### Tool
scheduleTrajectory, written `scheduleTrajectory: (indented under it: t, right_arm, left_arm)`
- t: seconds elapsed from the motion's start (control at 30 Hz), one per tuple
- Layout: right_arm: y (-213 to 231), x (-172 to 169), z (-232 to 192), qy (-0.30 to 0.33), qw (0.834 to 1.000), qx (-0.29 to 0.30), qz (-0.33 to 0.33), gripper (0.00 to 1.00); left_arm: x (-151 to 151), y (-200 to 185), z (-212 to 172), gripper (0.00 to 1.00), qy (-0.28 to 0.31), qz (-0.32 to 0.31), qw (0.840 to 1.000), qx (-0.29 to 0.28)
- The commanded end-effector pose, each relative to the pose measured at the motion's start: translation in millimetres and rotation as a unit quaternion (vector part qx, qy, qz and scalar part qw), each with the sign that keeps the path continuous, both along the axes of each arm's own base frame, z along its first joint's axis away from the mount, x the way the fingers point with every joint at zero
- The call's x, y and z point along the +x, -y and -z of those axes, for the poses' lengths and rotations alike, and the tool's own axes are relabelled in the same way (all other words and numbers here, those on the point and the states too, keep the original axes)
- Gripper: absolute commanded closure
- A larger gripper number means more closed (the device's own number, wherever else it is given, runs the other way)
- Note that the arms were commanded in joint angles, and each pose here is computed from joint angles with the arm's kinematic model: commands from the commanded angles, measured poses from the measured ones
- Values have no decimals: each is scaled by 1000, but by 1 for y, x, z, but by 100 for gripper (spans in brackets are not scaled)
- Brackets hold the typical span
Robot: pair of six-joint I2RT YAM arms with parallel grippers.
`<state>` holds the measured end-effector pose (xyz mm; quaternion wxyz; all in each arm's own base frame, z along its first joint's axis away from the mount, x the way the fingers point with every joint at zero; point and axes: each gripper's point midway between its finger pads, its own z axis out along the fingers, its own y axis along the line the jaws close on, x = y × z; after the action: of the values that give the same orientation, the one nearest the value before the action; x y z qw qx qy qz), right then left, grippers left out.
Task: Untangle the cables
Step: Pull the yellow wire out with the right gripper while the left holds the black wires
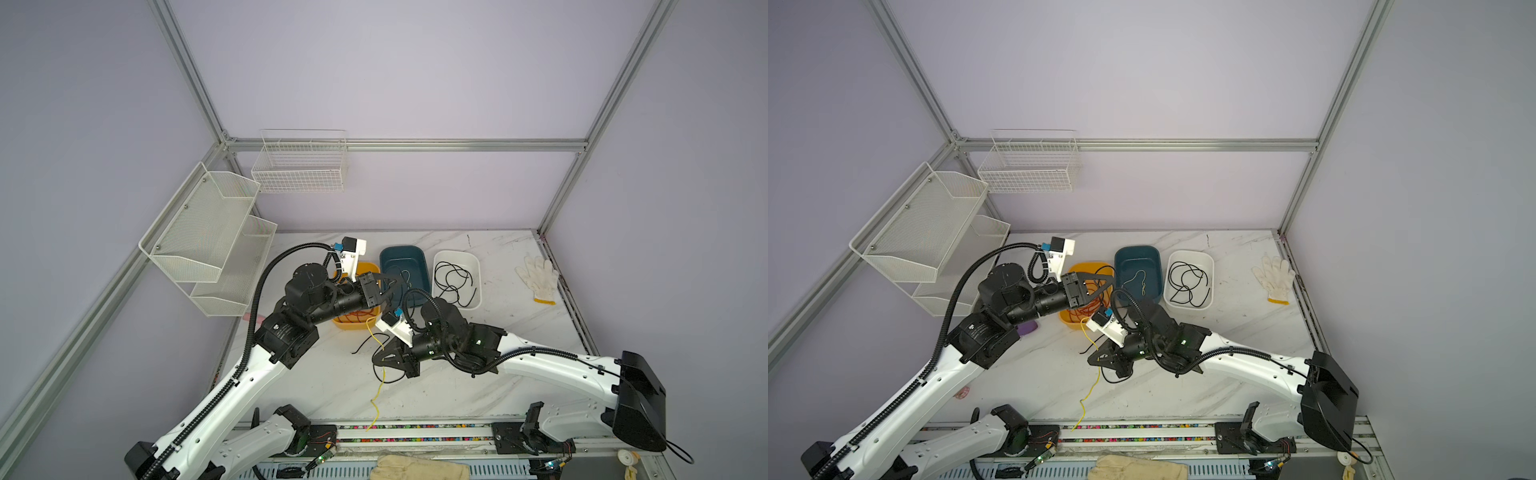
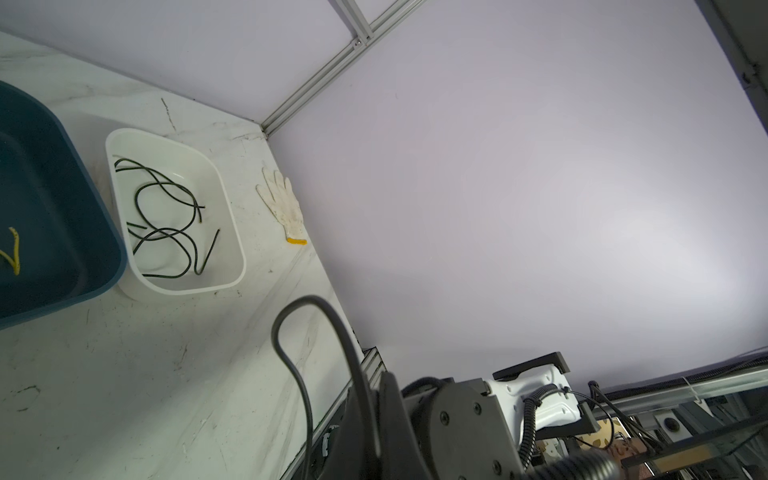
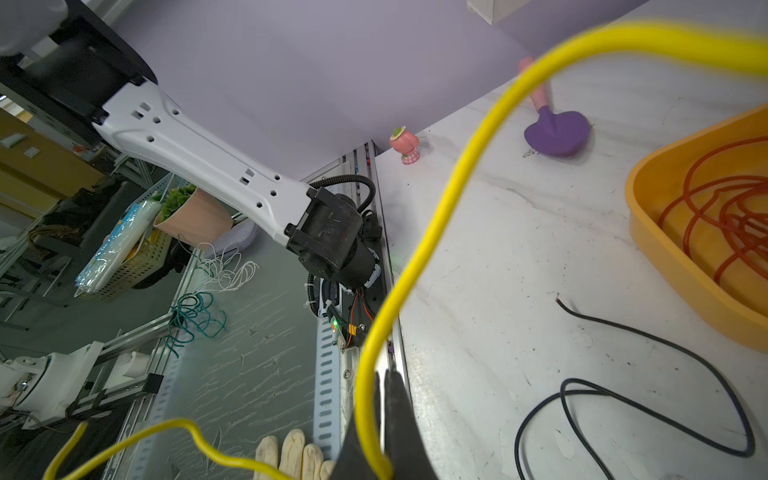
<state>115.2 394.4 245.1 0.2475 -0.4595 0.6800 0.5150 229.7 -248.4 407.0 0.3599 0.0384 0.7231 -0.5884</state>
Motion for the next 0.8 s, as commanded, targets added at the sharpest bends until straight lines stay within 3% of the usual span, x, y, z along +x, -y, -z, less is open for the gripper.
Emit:
scheduleTrajectory:
  t: [0.0,0.3,0.53,0.77]
  right_arm:
    - [10,-6,-7,-17,1000,17,-19,100]
    - [32,-28,-50,-23,992,106,-69,100]
    - [69,-72,-87,-12,970,195,-145,100]
    - [88,-91,-112,-20,952,249,-179,100]
  left_arm:
    - [-30,-6,-37,100,68,35,996,-34]
    - [-49,-22,-15,100,74,30,997,13]
    - [-44,-31,4,100,56,11,997,49]
    - [-37,-26,25,100,33,20,997,67]
